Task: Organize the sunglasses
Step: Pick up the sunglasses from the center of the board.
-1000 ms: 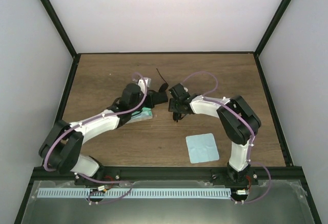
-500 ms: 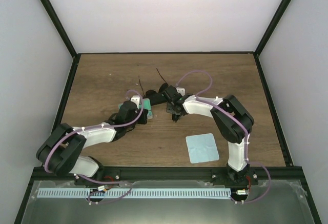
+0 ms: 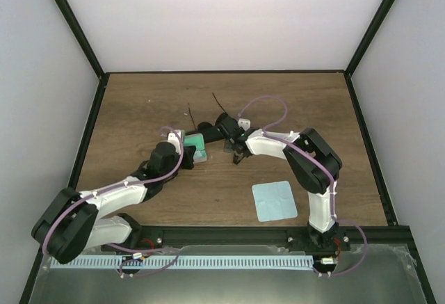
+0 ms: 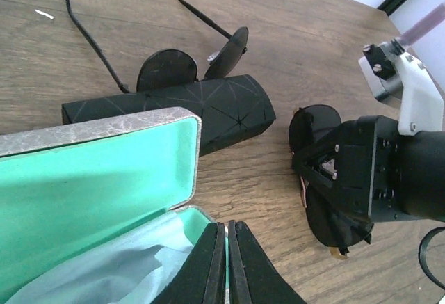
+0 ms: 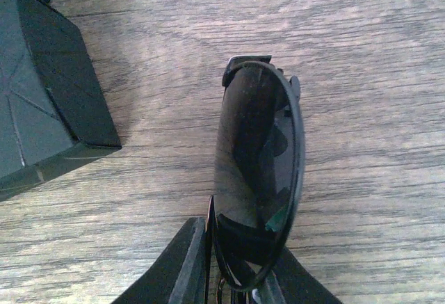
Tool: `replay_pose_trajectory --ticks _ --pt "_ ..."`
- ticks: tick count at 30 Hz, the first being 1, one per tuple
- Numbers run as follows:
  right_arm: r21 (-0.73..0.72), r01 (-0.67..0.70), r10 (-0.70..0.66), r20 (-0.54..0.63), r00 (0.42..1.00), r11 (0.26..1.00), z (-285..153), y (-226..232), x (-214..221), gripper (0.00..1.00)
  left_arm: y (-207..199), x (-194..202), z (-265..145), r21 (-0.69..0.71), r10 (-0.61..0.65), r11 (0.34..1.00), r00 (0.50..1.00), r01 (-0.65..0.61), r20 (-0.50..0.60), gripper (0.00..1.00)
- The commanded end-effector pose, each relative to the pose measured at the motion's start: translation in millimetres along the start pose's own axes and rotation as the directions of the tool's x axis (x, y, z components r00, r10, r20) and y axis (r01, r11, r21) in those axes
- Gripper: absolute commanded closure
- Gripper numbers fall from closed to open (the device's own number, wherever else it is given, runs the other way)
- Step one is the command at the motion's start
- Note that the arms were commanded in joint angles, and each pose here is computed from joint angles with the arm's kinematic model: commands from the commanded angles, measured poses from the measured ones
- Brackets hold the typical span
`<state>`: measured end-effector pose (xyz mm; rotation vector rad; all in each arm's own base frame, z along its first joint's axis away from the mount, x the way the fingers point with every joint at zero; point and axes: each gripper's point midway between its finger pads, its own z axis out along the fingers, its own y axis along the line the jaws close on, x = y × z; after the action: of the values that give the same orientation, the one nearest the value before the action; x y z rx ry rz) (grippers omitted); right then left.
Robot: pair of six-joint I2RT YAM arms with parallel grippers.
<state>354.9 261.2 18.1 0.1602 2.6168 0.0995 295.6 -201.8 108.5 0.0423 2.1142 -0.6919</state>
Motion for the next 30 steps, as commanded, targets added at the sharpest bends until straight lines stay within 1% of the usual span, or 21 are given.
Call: replay_pose_trajectory --ticks 1,7,10,14,18,22,25,30 --pt "0.101 0.037 -0.015 -0.208 0.978 0.994 18 -40 73 0.89 4 -4 -6 -0.014 -0.021 1.0 0.999 0.022 0.043 0.96" --pt "0.034 -0.006 0.01 -0.128 0.992 0.999 -10 -34 52 0.89 25 1 -21 -0.088 -0.047 0.995 0.995 0.055 0.087 0.96" --pt "-0.007 -0.019 0.018 -0.088 0.996 1.0 -25 -30 41 0.9 37 10 -29 -0.12 -0.063 0.99 0.993 0.074 0.096 0.96" --pt "-0.083 -0.025 0.021 -0.051 0.998 0.996 -43 -22 31 0.89 57 19 -35 -0.2 -0.065 0.976 0.992 0.085 0.104 0.96" --pt "-0.148 -0.027 0.024 -0.02 1.0 0.989 -60 -17 24 0.89 66 3 -40 -0.277 -0.033 0.958 0.987 0.077 0.159 0.96" --pt "-0.175 -0.012 0.012 -0.001 1.0 0.984 -70 -16 19 0.9 58 -17 -42 -0.284 -0.016 0.956 0.982 0.069 0.186 0.96" --pt "-0.172 0.0 0.002 0.013 1.0 0.985 -76 -17 15 0.9 61 -17 -38 -0.316 -0.02 0.946 0.986 0.072 0.166 0.96" --pt "-0.205 -0.002 0.009 0.036 0.999 0.979 -87 -15 9 0.9 74 10 -25 -0.345 -0.047 0.935 0.994 0.078 0.097 0.96"
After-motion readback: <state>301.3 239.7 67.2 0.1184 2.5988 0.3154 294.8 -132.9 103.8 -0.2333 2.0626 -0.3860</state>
